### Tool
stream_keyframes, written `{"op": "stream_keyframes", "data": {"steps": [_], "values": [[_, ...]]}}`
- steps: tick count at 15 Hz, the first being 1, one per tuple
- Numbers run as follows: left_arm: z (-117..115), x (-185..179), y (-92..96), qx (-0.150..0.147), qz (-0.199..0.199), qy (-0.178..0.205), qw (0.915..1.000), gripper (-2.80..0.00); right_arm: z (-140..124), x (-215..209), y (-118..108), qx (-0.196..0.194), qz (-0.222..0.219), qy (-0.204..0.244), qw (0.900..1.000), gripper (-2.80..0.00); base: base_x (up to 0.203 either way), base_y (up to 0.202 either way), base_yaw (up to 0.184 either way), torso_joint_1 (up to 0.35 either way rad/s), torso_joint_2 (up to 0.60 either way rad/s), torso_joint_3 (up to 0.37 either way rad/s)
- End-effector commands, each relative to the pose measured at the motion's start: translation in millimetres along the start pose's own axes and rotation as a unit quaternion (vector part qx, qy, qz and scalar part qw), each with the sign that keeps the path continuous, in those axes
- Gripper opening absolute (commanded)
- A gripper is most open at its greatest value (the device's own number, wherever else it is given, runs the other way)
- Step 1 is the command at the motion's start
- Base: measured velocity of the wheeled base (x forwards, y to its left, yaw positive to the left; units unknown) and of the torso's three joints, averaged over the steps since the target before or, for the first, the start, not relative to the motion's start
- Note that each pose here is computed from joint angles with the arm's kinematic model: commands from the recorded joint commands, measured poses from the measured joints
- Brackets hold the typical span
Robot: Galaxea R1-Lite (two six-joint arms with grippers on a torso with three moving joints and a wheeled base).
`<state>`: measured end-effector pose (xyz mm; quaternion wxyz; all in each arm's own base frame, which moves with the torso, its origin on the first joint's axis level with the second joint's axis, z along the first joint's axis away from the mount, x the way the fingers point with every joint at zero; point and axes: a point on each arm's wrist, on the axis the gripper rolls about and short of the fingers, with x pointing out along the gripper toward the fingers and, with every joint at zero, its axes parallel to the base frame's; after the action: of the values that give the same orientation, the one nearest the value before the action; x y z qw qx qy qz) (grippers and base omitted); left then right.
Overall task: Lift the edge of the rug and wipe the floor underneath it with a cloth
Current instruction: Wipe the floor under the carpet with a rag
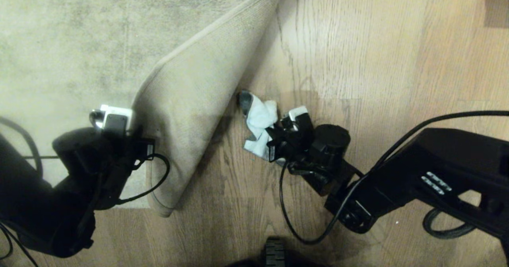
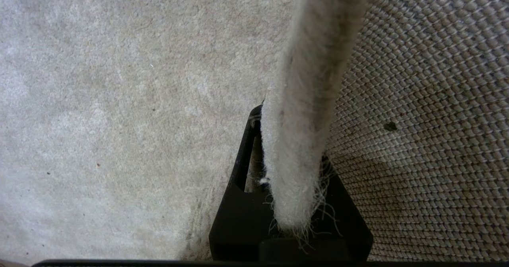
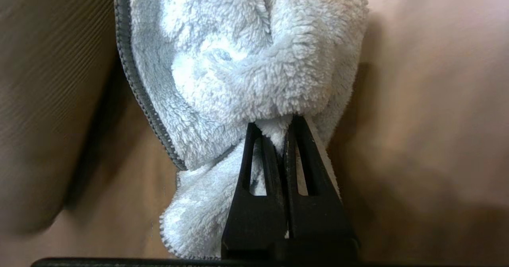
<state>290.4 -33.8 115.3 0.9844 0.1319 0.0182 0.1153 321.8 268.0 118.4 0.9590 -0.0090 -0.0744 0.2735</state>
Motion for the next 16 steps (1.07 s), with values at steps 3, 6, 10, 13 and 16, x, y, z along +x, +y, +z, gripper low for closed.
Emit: {"op": "stream_keyframes", "data": {"steps": [3, 6, 10, 13, 16], "values": [[0.1, 0.2, -0.1, 0.0, 0.002, -0.002, 1.0, -2.8, 59.4, -13.5, -24.6, 0.001, -0.03, -0.048, 0.998, -2.8, 0.0, 0.0, 0.0, 0.0, 0.0, 0.0], [-0.2, 0.0, 0.0, -0.001, 0.002, -0.002, 1.0, -2.8, 94.4, -29.2, -29.5, -0.005, -0.032, -0.056, 0.998, -2.8, 0.0, 0.0, 0.0, 0.0, 0.0, 0.0], [1.1, -0.6, 0.3, -0.001, 0.002, -0.004, 1.0, -2.8, 111.3, -60.1, 8.4, -0.013, 0.03, -0.027, 0.999, -2.8, 0.0, 0.0, 0.0, 0.0, 0.0, 0.0], [1.7, -0.7, 0.8, -0.002, 0.003, -0.005, 1.0, -2.8, 100.9, -82.8, 62.4, -0.009, 0.114, -0.001, 0.993, -2.8, 0.0, 0.0, 0.0, 0.0, 0.0, 0.0], [1.9, -0.8, 0.9, -0.002, 0.003, -0.005, 1.0, -2.8, 66.7, -99.2, 110.7, -0.017, 0.174, 0.046, 0.983, -2.8, 0.0, 0.0, 0.0, 0.0, 0.0, 0.0]]}}
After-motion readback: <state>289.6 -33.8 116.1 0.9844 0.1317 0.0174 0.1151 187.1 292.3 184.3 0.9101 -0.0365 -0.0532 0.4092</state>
